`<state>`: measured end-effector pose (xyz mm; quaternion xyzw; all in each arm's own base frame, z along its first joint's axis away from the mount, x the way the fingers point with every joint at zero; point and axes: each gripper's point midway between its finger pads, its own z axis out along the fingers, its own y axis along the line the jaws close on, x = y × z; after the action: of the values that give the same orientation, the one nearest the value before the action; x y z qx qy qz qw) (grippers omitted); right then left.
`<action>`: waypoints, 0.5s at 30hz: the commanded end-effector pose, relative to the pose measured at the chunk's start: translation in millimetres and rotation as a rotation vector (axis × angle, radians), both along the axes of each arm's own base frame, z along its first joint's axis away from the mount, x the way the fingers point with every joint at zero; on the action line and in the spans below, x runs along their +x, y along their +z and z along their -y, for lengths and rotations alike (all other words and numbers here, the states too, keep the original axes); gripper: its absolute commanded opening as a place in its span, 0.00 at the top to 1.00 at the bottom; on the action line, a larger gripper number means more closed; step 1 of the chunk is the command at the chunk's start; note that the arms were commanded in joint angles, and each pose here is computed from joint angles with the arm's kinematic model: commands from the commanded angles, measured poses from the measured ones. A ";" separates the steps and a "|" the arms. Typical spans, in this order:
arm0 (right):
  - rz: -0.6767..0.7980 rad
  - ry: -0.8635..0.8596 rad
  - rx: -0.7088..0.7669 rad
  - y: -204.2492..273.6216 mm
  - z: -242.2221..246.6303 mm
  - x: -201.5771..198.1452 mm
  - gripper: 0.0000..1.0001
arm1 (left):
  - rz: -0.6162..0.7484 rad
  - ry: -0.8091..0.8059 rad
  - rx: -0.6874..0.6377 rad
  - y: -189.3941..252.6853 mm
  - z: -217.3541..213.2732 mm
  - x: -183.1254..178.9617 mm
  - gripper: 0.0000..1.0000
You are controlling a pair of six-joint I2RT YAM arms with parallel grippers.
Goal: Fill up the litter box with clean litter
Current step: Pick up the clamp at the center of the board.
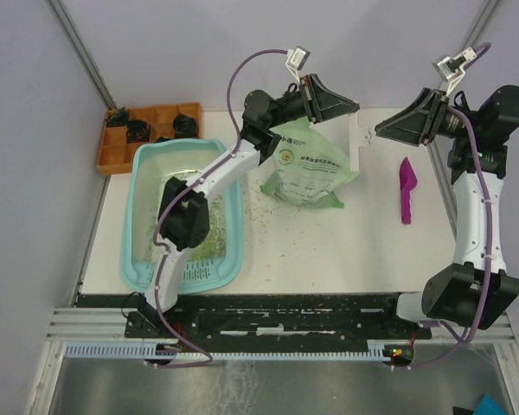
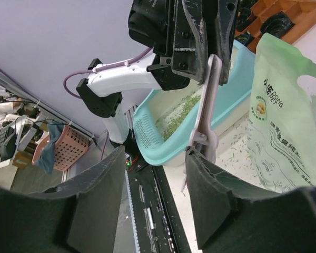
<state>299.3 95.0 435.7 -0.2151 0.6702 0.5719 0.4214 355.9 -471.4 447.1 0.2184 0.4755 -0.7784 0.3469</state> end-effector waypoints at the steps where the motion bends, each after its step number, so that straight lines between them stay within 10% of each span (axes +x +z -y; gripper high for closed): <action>1: 0.080 0.020 -0.027 7.5 -2.5 -6.7 0.39 | 0.038 0.014 -0.039 22.0 -3.9 -2.1 0.96; 15: -0.043 -0.002 0.019 9.3 19.9 31.9 0.54 | 0.073 0.050 0.015 23.7 -1.8 -0.7 0.97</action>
<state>339.7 78.1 420.0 -0.1735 0.6815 0.6002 0.3812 363.3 -476.9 436.9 0.2082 0.5045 -0.7681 0.3350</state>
